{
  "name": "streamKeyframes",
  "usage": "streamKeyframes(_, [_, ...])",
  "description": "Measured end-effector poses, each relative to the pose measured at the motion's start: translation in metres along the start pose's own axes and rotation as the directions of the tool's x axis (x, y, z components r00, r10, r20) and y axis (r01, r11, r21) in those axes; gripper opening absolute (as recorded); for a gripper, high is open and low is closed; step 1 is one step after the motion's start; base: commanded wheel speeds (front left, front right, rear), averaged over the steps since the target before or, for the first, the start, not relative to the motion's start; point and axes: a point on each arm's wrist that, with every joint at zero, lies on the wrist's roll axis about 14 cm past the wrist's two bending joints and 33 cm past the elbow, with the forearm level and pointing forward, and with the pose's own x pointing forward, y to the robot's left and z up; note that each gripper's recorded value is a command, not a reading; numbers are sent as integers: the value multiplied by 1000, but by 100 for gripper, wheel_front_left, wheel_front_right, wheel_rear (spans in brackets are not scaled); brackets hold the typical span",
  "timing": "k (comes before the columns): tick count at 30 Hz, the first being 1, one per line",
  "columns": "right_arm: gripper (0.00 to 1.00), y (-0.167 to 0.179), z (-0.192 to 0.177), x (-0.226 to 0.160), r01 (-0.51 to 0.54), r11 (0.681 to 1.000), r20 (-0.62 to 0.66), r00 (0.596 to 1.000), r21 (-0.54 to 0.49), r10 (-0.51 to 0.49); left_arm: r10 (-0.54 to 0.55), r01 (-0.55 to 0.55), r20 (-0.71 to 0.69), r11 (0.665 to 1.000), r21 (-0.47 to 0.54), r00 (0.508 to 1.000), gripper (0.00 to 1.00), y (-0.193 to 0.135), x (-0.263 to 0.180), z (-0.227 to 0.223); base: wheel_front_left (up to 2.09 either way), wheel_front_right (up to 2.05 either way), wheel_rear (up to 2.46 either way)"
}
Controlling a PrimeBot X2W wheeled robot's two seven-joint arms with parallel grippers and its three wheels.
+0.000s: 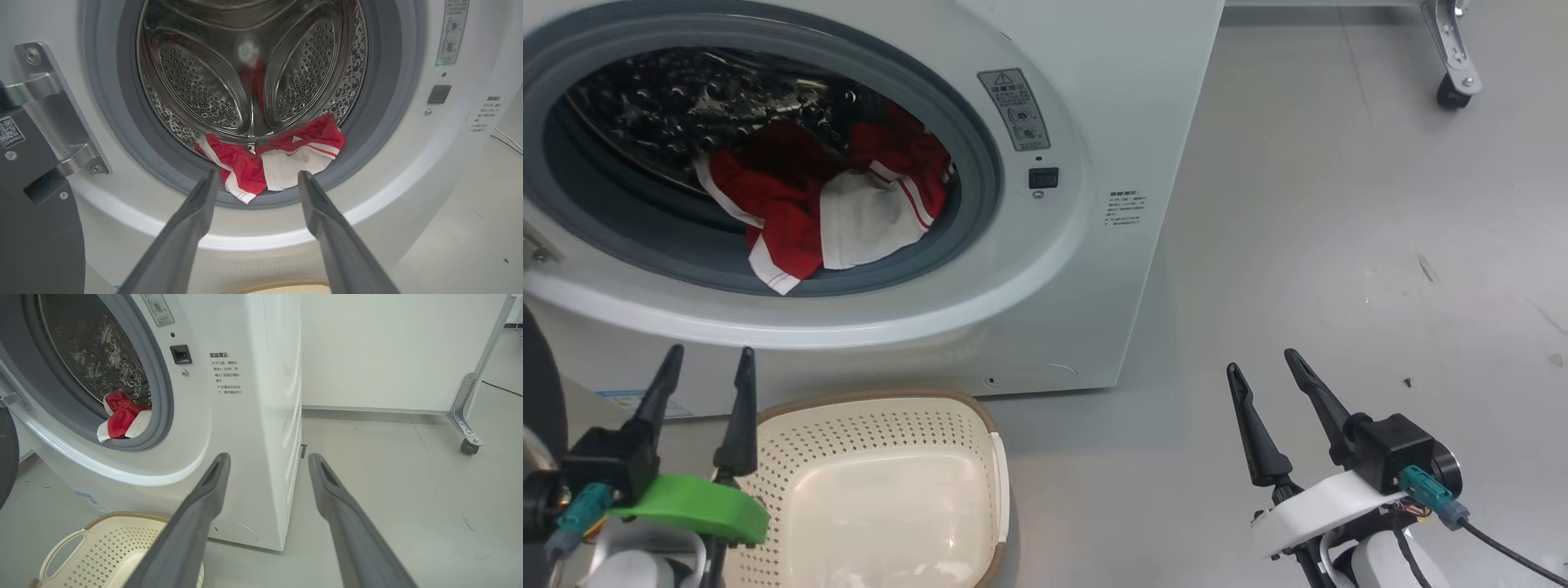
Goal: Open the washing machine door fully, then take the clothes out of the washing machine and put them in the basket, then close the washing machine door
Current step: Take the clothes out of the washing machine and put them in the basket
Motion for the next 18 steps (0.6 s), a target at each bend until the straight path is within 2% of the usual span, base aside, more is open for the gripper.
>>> streamKeyframes(5, [100,-6,-2,6,16,1000,-6,1000,9,-16,14,-13,-9,999,52,1000,100,10,27,2,0,0,0])
streamKeyframes(14, [100,-21,-4,20,56,998,-12,998,11,-56,-38,45,-50,990,137,998,100,2,90,-5,0,0,0])
streamKeyframes(18, [100,-27,-9,23,74,997,-26,997,13,-73,-34,46,-94,991,128,995,100,1,114,-17,0,0,0])
